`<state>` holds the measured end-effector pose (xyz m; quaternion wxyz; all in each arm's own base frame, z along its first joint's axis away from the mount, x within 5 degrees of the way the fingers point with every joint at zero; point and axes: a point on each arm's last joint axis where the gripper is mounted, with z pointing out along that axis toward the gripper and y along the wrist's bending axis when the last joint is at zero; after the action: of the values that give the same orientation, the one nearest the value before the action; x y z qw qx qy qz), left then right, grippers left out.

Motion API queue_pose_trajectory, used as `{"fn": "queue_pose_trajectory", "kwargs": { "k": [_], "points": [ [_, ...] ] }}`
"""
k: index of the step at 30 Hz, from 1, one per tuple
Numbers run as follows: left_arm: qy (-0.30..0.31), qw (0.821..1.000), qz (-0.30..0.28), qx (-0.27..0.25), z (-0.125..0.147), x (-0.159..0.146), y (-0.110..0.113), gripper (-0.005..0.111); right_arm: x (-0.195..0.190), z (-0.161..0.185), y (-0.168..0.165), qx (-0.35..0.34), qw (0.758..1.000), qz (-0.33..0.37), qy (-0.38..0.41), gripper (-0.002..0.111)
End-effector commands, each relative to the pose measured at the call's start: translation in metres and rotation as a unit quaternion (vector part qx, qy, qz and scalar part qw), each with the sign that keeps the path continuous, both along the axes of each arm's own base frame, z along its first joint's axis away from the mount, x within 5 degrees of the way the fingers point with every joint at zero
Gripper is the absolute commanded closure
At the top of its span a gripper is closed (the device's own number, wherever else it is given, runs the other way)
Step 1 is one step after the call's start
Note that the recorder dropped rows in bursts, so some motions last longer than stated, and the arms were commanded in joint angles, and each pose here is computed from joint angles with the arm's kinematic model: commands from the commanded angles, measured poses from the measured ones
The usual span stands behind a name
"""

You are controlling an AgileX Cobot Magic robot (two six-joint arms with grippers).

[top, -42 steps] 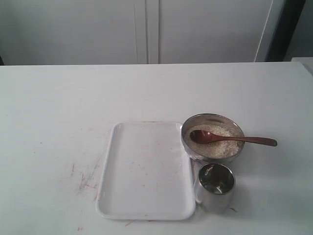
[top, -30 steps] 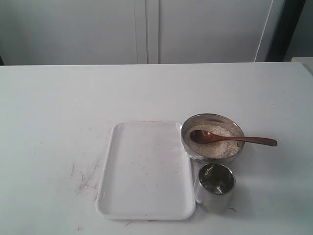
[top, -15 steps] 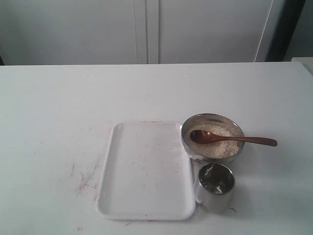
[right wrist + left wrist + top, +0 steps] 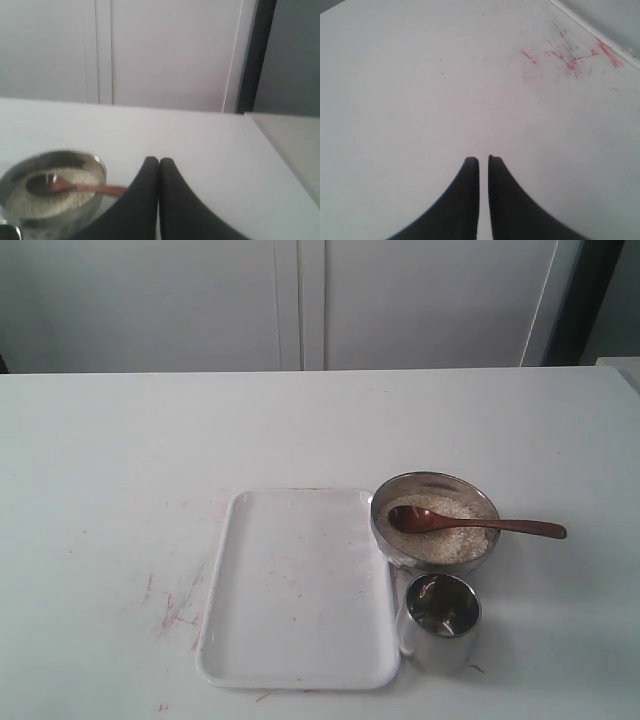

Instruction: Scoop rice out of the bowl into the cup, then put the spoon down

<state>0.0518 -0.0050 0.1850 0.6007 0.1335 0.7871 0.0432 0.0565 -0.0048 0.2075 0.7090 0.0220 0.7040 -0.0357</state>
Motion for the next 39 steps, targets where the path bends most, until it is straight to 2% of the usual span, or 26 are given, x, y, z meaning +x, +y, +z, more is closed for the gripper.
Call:
{"fn": "queue_pose_trajectory", "kwargs": {
  "k": [1,6,11,13,16,18,20,22,26,31,36,39],
  "points": [
    [0.03,1.0,-0.003,-0.002,-0.007,-0.001,0.0,0.092,-0.002,0.015,0.001,-0.008,0.996,0.005,-0.093,0.108],
    [0.03,1.0,-0.003,-0.002,-0.007,-0.001,0.0,0.092,-0.004,0.025,0.002,-0.008,0.989,0.01,-0.146,0.108],
    [0.03,1.0,-0.003,-0.002,-0.007,-0.001,0.0,0.092,-0.005,0.027,0.002,0.001,0.987,0.012,-0.158,0.108],
    [0.03,1.0,-0.003,-0.002,-0.007,-0.001,0.0,0.092,-0.005,0.027,0.002,0.072,0.984,0.024,-0.163,0.108],
    [0.03,1.0,-0.003,-0.002,-0.007,-0.001,0.0,0.092,-0.004,0.025,0.002,0.209,0.964,0.044,-0.16,0.108],
    [0.03,1.0,-0.003,-0.002,-0.007,-0.001,0.0,0.092,-0.002,0.015,0.001,0.275,0.954,0.034,-0.111,0.108],
    [0.03,1.0,-0.003,-0.002,-0.007,-0.001,0.0,0.092,-0.003,0.016,0.0,0.302,0.952,0.011,-0.057,0.108],
    [0.03,1.0,-0.003,-0.002,-0.007,-0.001,0.0,0.092,-0.006,0.023,0.0,0.298,0.954,-0.004,-0.019,0.108],
    [0.03,1.0,-0.003,-0.002,-0.007,-0.001,0.0,0.092,-0.011,0.054,0.0,0.23,0.972,-0.006,0.044,0.108],
    [0.03,1.0,-0.003,-0.002,-0.007,-0.001,0.0,0.092,0.011,0.098,0.006,0.154,0.973,0.022,0.17,0.108],
    [0.03,1.0,-0.003,-0.002,-0.007,-0.001,0.0,0.092,0.063,0.147,0.015,0.067,0.947,0.061,0.308,0.108],
    [0.03,1.0,-0.003,-0.002,-0.007,-0.001,0.0,0.092,0.095,0.171,0.02,0.006,0.917,0.096,0.387,0.108]
  ]
}}
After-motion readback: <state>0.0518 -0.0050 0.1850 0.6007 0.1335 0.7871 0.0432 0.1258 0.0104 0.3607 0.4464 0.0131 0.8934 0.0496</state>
